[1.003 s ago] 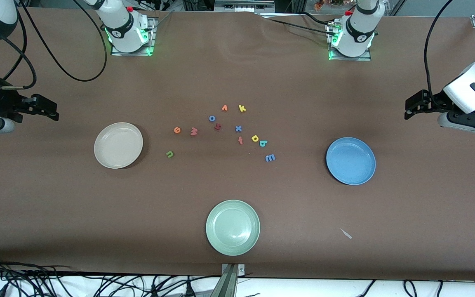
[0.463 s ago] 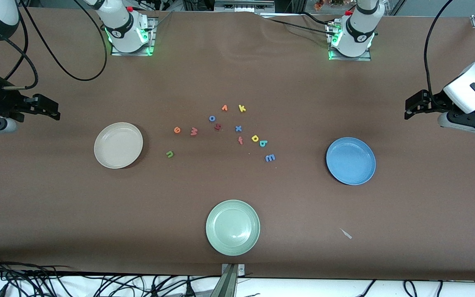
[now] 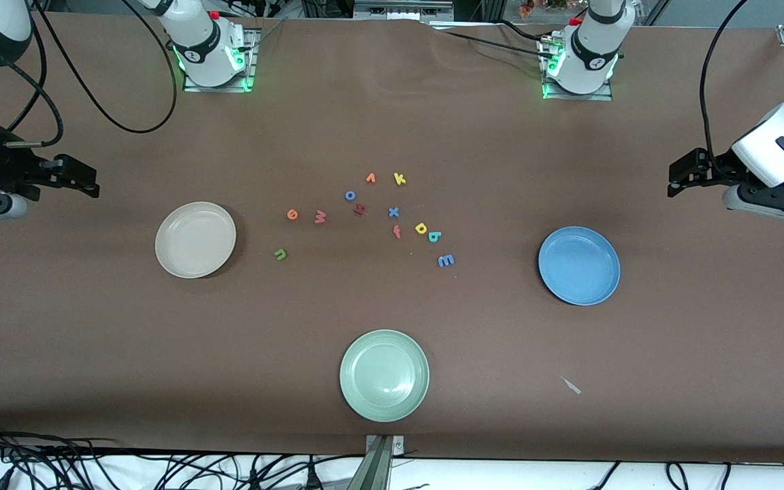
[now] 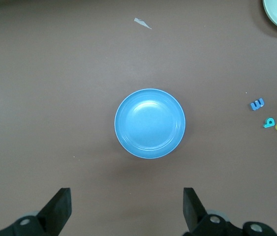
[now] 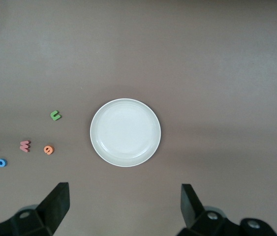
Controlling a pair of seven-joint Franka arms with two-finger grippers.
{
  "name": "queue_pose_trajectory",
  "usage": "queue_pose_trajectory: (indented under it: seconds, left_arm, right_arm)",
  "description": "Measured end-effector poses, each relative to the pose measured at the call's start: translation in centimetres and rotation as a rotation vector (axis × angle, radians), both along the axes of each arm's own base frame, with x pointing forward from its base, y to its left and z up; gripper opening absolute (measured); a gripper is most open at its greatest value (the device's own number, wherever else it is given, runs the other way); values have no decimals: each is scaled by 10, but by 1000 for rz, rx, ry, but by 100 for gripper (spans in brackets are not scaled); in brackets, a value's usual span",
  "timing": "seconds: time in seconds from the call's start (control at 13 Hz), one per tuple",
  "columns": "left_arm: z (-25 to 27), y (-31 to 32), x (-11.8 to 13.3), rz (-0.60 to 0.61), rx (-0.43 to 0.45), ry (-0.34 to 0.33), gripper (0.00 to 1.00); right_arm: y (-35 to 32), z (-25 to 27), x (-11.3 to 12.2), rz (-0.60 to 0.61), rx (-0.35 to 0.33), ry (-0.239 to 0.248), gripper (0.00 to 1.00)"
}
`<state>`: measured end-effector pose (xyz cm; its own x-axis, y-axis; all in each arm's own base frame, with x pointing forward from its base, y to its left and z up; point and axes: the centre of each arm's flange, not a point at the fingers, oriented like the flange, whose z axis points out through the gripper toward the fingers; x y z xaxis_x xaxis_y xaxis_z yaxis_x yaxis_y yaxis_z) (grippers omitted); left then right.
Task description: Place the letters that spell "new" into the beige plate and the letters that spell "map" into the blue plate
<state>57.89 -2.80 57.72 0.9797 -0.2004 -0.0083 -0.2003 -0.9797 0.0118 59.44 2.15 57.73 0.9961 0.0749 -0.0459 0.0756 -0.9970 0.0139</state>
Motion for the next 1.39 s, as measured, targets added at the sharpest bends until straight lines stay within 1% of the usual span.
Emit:
queue_pose_trajectory:
  seconds: [0.69, 0.93, 1.39]
  left_arm:
    - [-7, -4, 5, -7, -1, 3, 100]
    - [-7, -6, 5, -9, -1, 2, 100]
    - [-7, -7, 5, -10, -1, 2, 100]
  right_arm:
    - [3, -5, -2, 5, 0, 13, 100]
    - [10, -11, -9, 18, 0, 28, 100]
    - [26, -17, -24, 45, 1, 43, 100]
